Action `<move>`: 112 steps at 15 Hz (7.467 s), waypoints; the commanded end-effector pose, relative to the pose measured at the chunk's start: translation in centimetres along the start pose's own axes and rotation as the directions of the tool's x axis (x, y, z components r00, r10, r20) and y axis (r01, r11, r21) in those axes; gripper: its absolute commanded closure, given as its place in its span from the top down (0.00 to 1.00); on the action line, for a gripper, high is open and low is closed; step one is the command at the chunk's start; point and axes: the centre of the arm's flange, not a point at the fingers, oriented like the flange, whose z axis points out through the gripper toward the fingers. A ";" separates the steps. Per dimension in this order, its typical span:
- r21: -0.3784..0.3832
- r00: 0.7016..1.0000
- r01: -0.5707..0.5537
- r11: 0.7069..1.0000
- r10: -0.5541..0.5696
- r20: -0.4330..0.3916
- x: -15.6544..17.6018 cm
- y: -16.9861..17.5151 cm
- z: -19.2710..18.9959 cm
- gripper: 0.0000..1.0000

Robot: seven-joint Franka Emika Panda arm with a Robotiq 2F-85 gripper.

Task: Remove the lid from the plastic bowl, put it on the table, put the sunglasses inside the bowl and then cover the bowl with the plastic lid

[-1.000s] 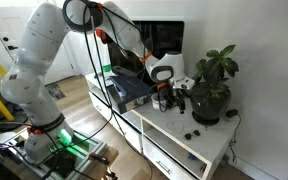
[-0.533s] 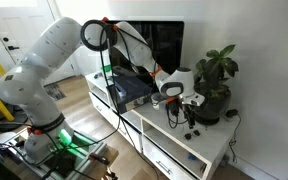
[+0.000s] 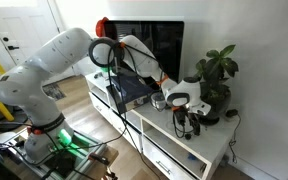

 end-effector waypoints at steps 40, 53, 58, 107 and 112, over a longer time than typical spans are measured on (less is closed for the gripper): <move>-0.023 0.882 0.467 0.884 -0.464 0.082 -7.5 -14.3 -17.4 0.09; -0.063 0.832 0.548 0.834 -0.551 -0.067 -13.7 -18.1 -18.3 0.02; -0.066 0.811 0.555 0.829 -0.557 -0.178 -16.0 -19.5 -19.5 0.02; -0.017 0.805 0.591 0.806 -0.591 -0.051 -14.8 -14.8 -22.1 1.00; -0.054 0.864 0.504 0.862 -0.502 0.047 -12.0 -9.0 -17.6 1.00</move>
